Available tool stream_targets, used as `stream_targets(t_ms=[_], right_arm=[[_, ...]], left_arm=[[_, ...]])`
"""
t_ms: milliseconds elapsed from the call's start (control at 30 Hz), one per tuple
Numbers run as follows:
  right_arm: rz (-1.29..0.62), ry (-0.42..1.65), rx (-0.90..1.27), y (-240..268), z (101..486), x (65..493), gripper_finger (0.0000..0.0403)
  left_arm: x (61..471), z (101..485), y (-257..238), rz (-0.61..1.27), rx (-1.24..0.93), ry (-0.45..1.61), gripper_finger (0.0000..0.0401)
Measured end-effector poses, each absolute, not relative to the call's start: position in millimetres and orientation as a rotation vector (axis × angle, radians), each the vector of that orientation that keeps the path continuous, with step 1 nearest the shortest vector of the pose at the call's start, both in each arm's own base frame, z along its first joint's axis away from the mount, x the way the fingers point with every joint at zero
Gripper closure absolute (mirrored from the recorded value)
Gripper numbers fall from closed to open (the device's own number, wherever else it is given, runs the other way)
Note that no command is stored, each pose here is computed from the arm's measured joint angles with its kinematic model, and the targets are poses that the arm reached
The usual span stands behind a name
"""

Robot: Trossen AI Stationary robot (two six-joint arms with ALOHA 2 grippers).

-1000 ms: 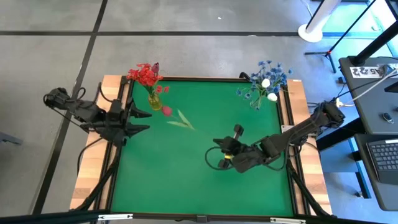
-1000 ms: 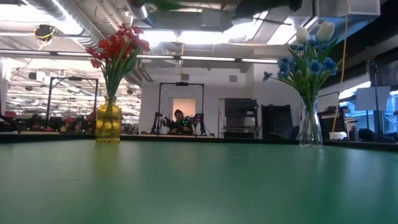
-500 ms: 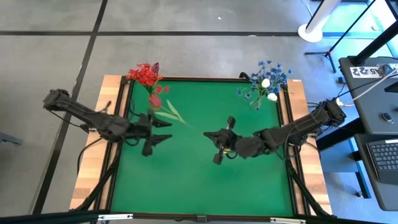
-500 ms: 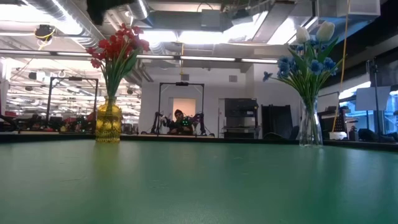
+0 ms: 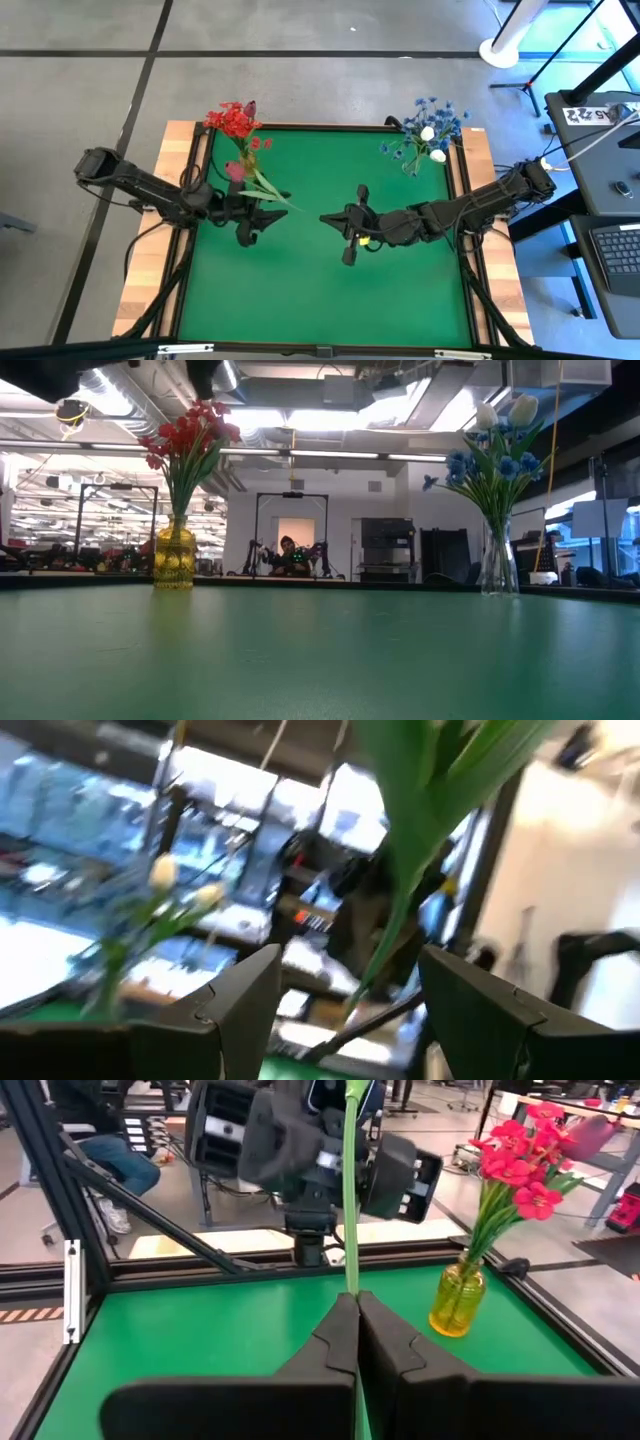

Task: Sort flowers into vase by color
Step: Put the dark red flower into the yellow vase

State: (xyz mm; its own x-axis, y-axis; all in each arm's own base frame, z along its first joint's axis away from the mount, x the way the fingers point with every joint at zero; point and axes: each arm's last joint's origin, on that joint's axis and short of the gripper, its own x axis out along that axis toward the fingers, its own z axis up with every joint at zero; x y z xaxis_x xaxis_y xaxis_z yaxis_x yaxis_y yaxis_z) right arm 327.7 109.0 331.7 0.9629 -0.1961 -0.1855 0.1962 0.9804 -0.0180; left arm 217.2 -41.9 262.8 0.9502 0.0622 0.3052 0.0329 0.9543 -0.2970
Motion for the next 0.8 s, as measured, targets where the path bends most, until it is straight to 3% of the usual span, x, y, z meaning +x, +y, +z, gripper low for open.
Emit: stream_targets(t_ms=[467, 800], right_arm=[[-0.183, 0.197, 0.001, 109.7, 328.9, 329.6, 0.0403], [-0.175, 0.235, 0.019, 105.2, 315.4, 340.8, 0.0403]], left_arm=[[219.2, 270.1, -42.7, -0.047, -0.303, -0.475, 0.0167], [224.1, 276.4, -42.3, 0.011, -0.283, -0.459, 0.0167]])
